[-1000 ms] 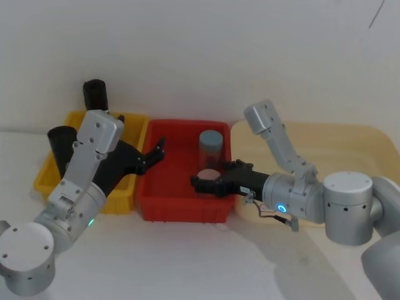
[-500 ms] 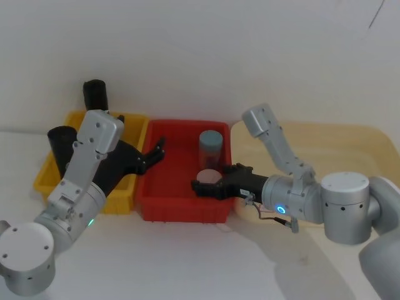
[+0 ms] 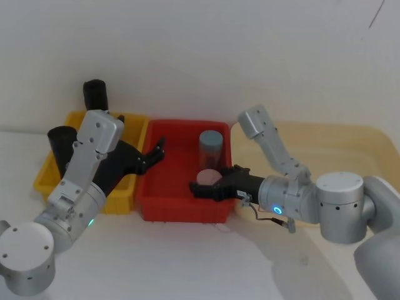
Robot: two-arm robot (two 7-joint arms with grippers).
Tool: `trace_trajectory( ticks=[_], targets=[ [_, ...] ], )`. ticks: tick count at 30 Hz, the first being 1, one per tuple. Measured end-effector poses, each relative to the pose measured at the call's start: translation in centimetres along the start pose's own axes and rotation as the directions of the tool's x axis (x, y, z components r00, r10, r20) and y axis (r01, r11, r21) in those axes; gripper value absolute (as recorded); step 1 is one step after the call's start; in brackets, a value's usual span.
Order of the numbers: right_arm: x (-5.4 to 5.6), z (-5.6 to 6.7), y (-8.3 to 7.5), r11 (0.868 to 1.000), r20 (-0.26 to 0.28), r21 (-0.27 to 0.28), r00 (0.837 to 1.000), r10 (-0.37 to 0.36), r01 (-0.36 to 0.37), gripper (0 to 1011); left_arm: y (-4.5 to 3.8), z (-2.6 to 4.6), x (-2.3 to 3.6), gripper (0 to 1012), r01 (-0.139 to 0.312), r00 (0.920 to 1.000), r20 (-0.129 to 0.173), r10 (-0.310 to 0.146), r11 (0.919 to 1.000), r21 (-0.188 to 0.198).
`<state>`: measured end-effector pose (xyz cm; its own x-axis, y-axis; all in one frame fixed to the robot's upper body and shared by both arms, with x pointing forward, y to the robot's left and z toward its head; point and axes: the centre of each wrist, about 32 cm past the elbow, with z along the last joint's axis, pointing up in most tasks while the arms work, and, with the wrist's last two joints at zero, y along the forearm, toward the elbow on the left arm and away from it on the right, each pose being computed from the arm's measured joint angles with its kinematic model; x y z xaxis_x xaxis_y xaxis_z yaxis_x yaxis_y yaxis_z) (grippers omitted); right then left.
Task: Pick up the garbage bag with the one hand and transfer it to the other hand.
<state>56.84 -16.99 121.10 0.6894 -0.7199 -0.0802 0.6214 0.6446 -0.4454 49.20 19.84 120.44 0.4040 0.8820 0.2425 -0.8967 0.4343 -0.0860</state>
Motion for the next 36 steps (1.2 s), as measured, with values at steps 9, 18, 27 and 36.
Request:
trace_trajectory(
  ticks=[9, 18, 27, 36],
  targets=[
    [-0.08, -0.07, 0.23, 1.000, 0.001, -0.008, 1.000, 0.000, 0.000, 978, 0.00, 0.00, 0.00, 1001, 0.000, 1.0000, 0.000, 0.000, 1.0000, 0.000],
    [-0.10, -0.10, 0.31, 1.000, 0.002, -0.011, 1.000, -0.001, 0.001, 793, 0.00, 0.00, 0.00, 1000, 0.000, 1.0000, 0.000, 0.000, 1.0000, 0.000],
    [-0.11, -0.09, 0.36, 1.000, 0.003, -0.013, 1.000, -0.001, 0.001, 650, 0.00, 0.00, 0.00, 1000, 0.000, 1.0000, 0.000, 0.000, 1.0000, 0.000],
    [-0.16, -0.08, 0.23, 1.000, 0.002, -0.010, 1.000, -0.003, 0.003, 650, 0.00, 0.00, 0.00, 1000, 0.000, 1.0000, 0.000, 0.000, 1.0000, 0.000]
  ],
)
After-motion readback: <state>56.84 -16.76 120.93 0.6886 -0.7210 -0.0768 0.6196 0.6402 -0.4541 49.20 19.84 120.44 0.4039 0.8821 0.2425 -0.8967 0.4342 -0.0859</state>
